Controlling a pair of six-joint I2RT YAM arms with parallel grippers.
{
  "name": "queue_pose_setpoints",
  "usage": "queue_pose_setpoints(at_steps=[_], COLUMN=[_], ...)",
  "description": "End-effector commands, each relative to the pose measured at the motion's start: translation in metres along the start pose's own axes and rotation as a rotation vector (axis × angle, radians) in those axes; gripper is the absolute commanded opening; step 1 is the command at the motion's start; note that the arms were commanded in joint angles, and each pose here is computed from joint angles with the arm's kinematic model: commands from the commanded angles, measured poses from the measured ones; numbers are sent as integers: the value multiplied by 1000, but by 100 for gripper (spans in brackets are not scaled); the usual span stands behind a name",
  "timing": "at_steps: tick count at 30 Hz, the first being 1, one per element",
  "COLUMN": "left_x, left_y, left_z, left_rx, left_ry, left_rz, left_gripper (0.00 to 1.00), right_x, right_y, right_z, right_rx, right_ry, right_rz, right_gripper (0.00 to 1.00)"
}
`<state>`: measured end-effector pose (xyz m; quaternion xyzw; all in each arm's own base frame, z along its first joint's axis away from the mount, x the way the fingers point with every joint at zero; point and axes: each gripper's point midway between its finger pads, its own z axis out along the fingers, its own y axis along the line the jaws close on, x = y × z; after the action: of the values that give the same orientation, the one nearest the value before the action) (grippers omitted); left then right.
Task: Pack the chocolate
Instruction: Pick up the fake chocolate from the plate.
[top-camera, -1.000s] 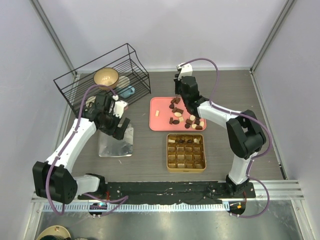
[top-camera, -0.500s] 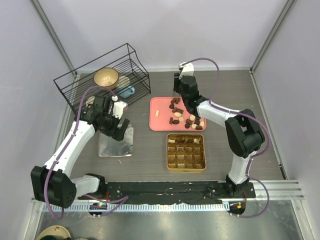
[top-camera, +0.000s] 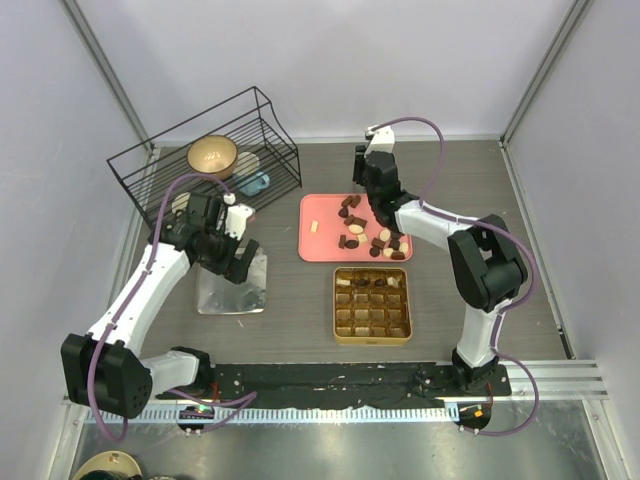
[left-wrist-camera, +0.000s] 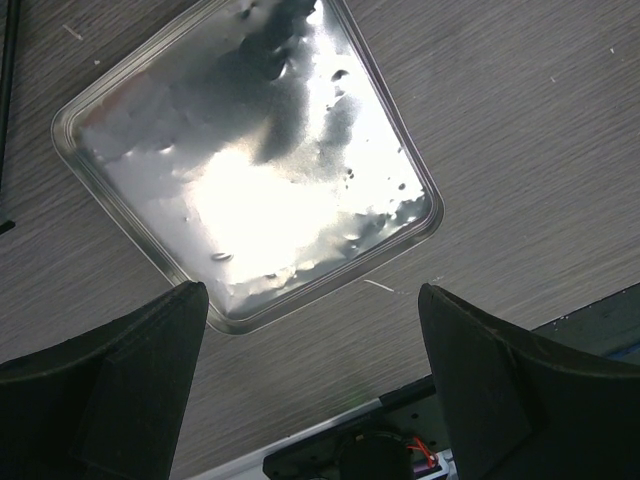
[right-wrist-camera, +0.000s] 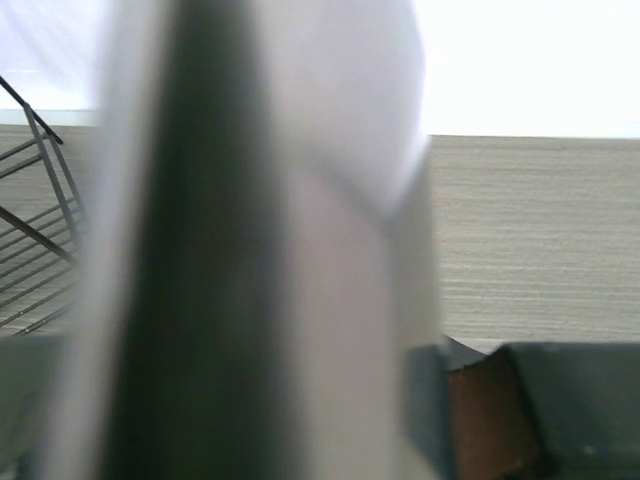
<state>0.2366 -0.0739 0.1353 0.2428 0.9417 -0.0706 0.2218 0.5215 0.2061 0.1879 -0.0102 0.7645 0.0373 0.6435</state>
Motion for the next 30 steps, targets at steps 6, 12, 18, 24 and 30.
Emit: queue_pose_setpoints(at_steps=[6, 12, 18, 24, 30], left_x=[-6, -6, -7, -8, -9], left_y=[0, 0, -1, -2, -5], left_z=[-4, -6, -11, -18, -21], left_rx=[1, 2, 0, 1, 12], left_ry=[-53, -55, -67, -78, -89], left_rz=[16, 21, 29, 36, 34], left_gripper=[91, 90, 90, 89, 89], right_x=[-4, 7, 25, 32, 32], right_y=[0, 1, 0, -3, -1], right_z=[5, 0, -10, -24, -44], right_rx=[18, 4, -7, -2, -10], right_ry=[-41, -14, 35, 55, 51], right_rz=[68, 89, 98, 106, 94], right_gripper=[43, 42, 41, 40, 39])
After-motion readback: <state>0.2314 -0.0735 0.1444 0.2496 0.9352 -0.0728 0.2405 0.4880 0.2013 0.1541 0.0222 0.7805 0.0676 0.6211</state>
